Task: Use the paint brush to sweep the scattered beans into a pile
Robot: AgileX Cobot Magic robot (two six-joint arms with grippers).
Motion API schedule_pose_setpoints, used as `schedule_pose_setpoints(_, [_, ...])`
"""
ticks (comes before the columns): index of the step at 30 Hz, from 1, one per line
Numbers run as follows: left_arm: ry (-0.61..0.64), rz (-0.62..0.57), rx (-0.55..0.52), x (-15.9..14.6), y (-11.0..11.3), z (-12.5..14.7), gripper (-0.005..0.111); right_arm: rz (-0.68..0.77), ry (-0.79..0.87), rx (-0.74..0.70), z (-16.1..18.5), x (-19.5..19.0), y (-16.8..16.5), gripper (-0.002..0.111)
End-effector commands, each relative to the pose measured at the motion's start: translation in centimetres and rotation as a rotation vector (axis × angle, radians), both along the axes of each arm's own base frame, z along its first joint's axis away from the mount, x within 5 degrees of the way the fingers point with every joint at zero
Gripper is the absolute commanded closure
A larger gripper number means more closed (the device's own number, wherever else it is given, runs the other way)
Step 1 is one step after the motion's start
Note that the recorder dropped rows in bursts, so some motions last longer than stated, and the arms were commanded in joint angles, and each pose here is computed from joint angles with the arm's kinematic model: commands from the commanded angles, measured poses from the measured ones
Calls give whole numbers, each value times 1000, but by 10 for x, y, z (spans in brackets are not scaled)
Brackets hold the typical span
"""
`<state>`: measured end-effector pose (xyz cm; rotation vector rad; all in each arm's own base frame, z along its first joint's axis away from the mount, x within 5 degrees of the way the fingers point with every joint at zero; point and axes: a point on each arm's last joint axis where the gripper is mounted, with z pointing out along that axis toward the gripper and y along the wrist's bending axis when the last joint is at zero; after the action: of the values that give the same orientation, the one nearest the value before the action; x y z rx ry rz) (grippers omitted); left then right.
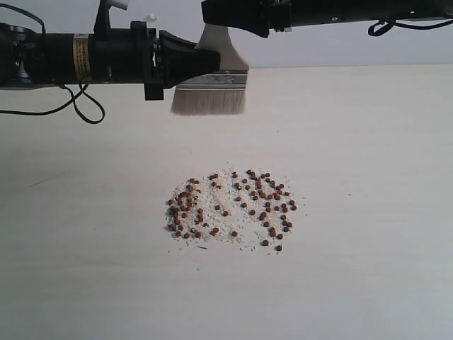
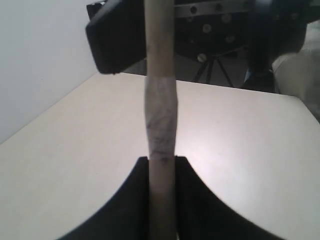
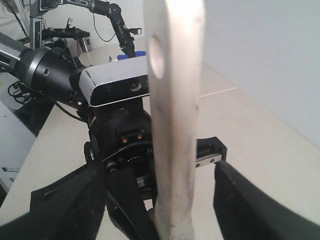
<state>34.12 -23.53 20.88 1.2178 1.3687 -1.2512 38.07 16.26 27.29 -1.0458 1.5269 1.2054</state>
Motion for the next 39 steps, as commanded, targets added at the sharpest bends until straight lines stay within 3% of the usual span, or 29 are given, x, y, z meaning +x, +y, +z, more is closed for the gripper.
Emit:
schedule_pose_setpoints(1, [-6, -27, -7, -3, -3, 3, 107, -4, 6, 33, 3, 0, 1, 50])
schedule_pose_setpoints(5, [-6, -27, -5, -2, -3, 2, 107, -6, 6, 37, 3, 0, 1, 54])
schedule_pose_setpoints(9, [5, -20, -10, -1, -4, -1, 107, -6, 16, 36, 3, 0, 1, 65])
schedule_pose_setpoints(17, [19, -7, -15, 2, -5, -12, 107, -8, 23, 41, 4, 0, 1, 108])
schedule_pose_setpoints(26, [-5, 1, -64, -2, -17, -7, 107, -15, 31, 54, 5, 1, 1, 108])
schedule_pose_setpoints(39, [-8, 22, -88, -1, -18, -5, 107, -16, 32, 56, 5, 1, 1, 108])
